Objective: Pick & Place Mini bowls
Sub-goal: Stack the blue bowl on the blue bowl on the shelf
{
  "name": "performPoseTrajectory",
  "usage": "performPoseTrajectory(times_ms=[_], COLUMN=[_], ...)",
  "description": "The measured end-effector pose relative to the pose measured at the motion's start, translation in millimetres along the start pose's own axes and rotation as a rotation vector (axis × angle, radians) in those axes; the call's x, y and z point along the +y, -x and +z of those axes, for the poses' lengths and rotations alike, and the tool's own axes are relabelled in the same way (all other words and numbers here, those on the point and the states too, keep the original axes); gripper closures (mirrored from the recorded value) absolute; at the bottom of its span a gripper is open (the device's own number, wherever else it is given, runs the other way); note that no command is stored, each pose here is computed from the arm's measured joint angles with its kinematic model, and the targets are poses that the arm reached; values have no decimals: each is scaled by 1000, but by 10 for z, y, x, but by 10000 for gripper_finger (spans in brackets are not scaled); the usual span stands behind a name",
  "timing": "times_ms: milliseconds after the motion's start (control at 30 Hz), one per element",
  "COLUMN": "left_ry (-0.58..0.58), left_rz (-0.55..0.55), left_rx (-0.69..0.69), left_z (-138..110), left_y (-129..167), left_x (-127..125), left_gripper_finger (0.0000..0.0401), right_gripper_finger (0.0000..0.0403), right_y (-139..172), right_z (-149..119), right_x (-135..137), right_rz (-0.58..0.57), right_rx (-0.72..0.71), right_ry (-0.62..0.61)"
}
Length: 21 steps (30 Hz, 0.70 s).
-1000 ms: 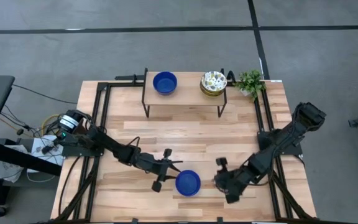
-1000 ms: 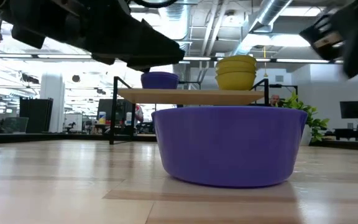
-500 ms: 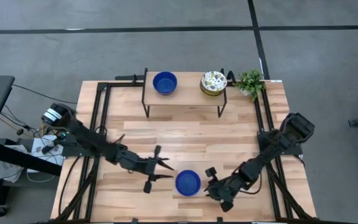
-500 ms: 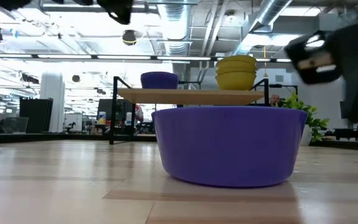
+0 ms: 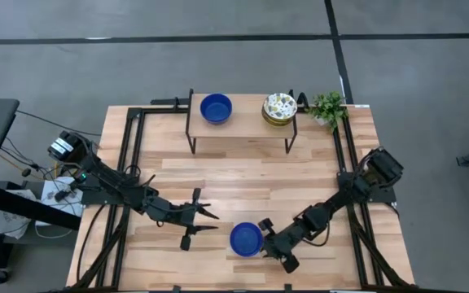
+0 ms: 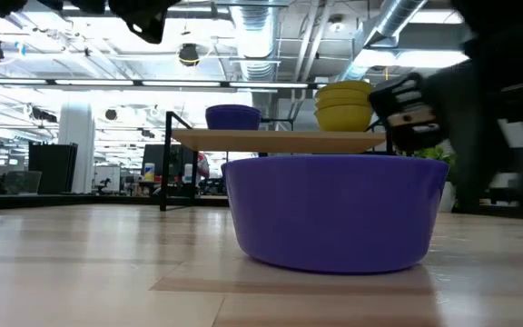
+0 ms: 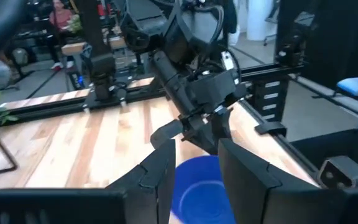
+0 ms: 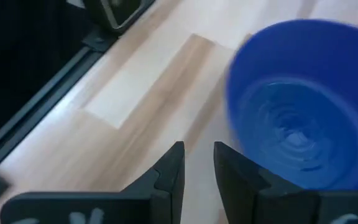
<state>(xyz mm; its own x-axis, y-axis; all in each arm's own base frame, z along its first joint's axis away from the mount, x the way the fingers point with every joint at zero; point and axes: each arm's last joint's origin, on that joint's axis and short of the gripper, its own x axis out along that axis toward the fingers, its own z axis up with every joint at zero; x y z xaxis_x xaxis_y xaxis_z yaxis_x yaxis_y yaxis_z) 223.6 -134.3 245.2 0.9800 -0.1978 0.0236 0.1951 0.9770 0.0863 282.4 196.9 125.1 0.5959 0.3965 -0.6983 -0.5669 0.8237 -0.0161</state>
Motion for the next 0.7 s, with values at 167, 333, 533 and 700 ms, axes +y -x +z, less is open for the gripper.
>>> performPoseTrajectory(times_ms=[167,333,533,700], left_ry=[2,5,5,5], left_rz=[26,26,26,26], left_rx=[6,0,-1,-1], left_z=[-13,-6,-5,-5], left_y=[2,2,2,2], left_x=[8,9,9,9], left_gripper_finger=[280,280,280,280], right_gripper_finger=[326,326,326,326], right_y=[3,8,32,72], right_z=[-2,2,27,39], right_x=[-169,-321,-565,-837], right_rz=[-18,-51,-108,-176], right_rx=[-1,-12,-54,-97], right_ry=[-32,2,27,37])
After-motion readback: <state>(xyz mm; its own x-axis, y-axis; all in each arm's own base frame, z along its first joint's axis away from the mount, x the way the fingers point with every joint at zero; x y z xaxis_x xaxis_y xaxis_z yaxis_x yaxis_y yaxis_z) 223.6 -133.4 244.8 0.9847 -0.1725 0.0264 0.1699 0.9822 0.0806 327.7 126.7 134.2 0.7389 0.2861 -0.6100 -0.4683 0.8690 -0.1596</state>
